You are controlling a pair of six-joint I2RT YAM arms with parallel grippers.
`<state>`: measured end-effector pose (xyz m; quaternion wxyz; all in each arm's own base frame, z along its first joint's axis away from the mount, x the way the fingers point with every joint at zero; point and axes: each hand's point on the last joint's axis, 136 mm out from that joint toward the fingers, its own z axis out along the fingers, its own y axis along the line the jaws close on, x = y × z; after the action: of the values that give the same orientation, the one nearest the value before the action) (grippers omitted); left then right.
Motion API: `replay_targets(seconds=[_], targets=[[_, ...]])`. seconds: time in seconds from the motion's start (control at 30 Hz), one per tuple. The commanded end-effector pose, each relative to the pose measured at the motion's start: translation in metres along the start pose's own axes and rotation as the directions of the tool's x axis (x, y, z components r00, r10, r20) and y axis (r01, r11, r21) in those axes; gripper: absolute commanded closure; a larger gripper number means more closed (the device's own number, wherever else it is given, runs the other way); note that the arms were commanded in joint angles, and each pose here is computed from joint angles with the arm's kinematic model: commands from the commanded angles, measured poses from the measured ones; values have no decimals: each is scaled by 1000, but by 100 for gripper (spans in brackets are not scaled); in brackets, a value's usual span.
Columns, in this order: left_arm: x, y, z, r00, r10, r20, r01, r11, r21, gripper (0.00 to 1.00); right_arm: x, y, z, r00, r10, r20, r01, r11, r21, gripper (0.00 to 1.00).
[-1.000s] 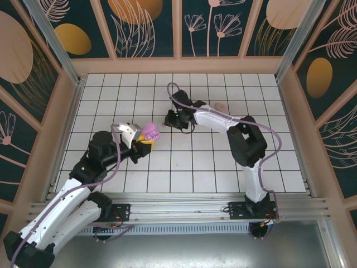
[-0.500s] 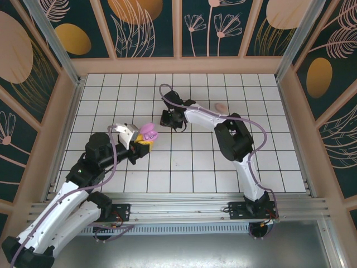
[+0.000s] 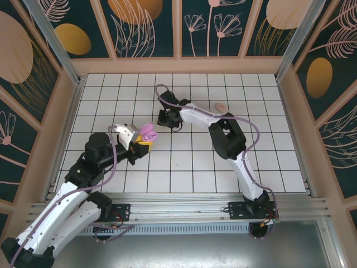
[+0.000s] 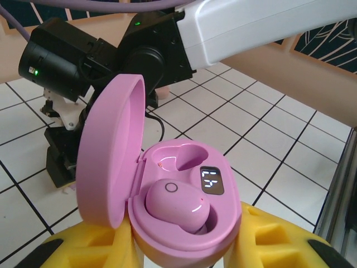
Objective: Insert wireless bluetooth earbuds into charging case
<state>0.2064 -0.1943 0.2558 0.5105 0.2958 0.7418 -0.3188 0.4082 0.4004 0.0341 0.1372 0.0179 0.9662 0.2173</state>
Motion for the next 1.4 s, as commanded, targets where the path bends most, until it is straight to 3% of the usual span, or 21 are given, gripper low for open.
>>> replay_targets(seconds=[0.0, 0.17, 0.33, 0.57, 0.93, 1.2, 1.37], targets=[[-12, -4, -7, 999, 38, 28, -38, 999, -4, 100, 4, -5, 6, 1000, 1, -20, 0, 999, 43, 71], [-10, -3, -7, 999, 41, 29, -41, 999, -9, 100, 8, -7, 13, 999, -13, -39, 16, 998, 61, 72], [-8, -2, -7, 999, 41, 27, -40, 999, -10, 100, 7, -11, 11, 999, -38, -31, 41, 996, 84, 80], [-7, -1, -5, 999, 38, 26, -38, 999, -12, 100, 0, -9, -12, 996, -91, -1, 91, 990, 107, 85], [-12, -2, 3, 998, 25, 52, -26, 1000, 14, 100, -6, -31, -97, 980, -175, 98, 148, 961, 232, 86], [-12, -2, 12, 998, 26, 53, -28, 999, 37, 100, 7, -31, -182, 962, -209, 174, 169, 961, 219, 86], [-3, -1, 22, 999, 30, 32, -31, 998, 55, 100, 22, -13, -234, 921, -315, 230, 276, 943, 186, 86]])
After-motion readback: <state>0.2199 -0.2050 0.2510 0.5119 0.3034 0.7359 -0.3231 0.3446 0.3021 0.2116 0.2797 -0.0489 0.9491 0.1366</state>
